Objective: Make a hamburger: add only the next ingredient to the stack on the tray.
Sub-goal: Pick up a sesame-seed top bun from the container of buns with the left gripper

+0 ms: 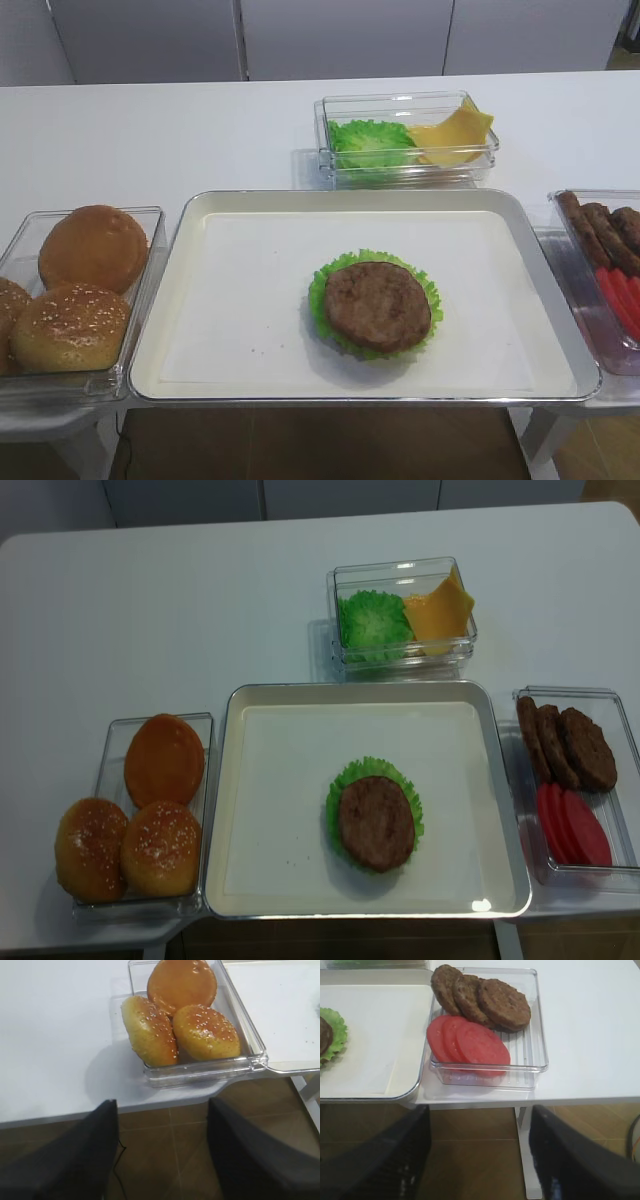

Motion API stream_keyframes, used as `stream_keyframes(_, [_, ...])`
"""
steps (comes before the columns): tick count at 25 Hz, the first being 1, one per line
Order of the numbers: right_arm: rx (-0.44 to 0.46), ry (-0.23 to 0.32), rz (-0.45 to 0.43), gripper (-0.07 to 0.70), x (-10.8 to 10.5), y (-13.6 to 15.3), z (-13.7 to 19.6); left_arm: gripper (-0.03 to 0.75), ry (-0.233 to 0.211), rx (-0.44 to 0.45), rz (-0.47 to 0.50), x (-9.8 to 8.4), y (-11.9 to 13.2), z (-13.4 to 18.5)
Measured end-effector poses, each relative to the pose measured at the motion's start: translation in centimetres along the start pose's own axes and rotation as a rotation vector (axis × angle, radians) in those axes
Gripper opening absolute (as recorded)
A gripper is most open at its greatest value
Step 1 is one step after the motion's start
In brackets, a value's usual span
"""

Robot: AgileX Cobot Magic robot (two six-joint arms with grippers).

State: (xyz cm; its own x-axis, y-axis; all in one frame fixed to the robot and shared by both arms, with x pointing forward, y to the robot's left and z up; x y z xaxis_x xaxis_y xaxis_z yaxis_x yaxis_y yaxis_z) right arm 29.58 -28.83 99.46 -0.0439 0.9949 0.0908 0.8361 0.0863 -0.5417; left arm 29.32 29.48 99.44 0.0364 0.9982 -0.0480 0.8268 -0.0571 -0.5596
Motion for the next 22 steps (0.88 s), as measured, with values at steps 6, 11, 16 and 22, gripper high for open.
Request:
stream_keyframes(6, [0.0, 0.0, 0.0, 0.467, 0.0, 0.0, 0.0, 0.422, 0.0, 0.0, 0.0, 0.0, 0.0, 0.0])
stream_keyframes(11, [0.0, 0.0, 0.0, 0.467, 0.0, 0.0, 0.0, 0.422, 0.0, 0.0, 0.0, 0.0, 0.0, 0.0])
stream_keyframes(16, [0.0, 0.0, 0.0, 0.467, 0.0, 0.0, 0.0, 0.422, 0.0, 0.0, 0.0, 0.0, 0.0, 0.0])
stream_keyframes(22, [0.0, 0.0, 0.0, 0.467, 0.0, 0.0, 0.0, 0.422, 0.001, -0.038, 0.001, -0.04, -0.46, -0.79])
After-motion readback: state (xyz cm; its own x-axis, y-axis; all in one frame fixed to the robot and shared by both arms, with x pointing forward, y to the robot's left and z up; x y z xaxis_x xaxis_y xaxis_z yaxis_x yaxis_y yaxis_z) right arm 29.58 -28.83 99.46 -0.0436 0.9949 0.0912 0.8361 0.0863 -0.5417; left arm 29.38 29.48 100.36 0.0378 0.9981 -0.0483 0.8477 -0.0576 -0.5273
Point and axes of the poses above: a point on each arm's last joint axis where the gripper is mounted, y pointing out along that axis toward the gripper, x along the wrist's bending axis when the last joint is at zero, z = x × y, the point moved 8 cm from there along y, pointing out along that axis toward the gripper, and after that the axes turned 2 degrees about y, right-handed, at the moved point
